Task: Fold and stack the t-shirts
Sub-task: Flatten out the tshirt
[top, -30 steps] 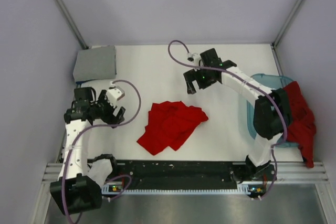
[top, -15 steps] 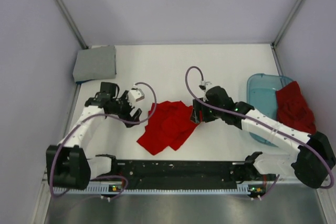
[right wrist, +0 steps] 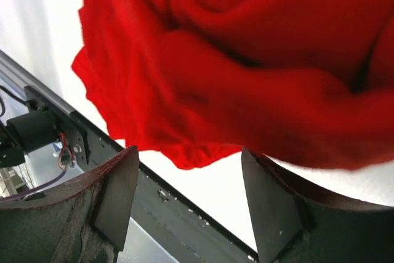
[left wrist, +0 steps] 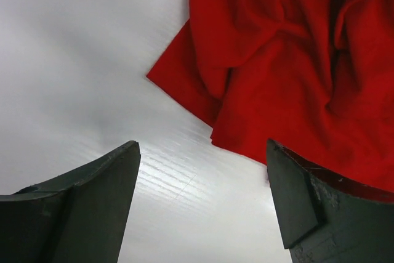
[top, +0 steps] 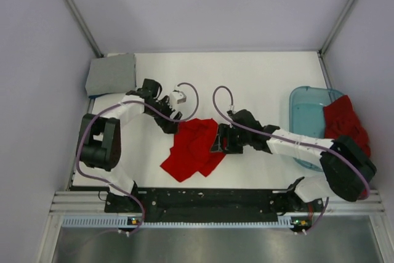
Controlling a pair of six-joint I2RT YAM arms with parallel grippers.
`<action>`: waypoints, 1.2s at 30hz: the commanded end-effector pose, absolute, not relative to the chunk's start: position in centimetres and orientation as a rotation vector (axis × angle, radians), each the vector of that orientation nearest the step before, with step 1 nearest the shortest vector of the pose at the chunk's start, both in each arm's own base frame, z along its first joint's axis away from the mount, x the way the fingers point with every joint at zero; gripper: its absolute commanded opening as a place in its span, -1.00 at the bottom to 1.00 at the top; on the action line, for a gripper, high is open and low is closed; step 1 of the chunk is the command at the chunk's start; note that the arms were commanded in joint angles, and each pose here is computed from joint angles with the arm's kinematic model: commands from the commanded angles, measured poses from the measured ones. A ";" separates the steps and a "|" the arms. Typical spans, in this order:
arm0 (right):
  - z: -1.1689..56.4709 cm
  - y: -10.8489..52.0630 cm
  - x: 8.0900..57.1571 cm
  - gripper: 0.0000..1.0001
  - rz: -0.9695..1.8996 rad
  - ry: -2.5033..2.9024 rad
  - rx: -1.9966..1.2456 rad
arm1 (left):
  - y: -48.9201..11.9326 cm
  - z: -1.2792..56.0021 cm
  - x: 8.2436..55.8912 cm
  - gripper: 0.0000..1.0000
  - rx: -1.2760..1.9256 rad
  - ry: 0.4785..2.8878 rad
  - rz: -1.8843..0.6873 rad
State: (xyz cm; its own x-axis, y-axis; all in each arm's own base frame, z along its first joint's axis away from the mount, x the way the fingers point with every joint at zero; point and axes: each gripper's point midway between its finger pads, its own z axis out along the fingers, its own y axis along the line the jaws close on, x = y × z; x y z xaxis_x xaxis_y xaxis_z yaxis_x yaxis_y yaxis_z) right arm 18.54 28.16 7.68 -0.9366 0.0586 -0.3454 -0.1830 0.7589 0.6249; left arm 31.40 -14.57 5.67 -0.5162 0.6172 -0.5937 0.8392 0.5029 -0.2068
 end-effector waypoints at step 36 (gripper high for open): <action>37.4 18.0 19.8 -1.00 0.732 1.943 -0.304 | -1.7 32.3 28.1 -1.00 0.757 2.032 0.201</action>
State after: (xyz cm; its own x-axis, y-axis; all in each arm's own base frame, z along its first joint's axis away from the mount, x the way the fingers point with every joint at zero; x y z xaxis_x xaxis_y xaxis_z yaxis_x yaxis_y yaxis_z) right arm 21.97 21.45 35.12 -0.5450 0.1821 -0.8184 -0.4765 0.7359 0.4811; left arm 31.24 -6.12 26.18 -0.4259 0.5687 -0.7037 0.5992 0.7600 0.2516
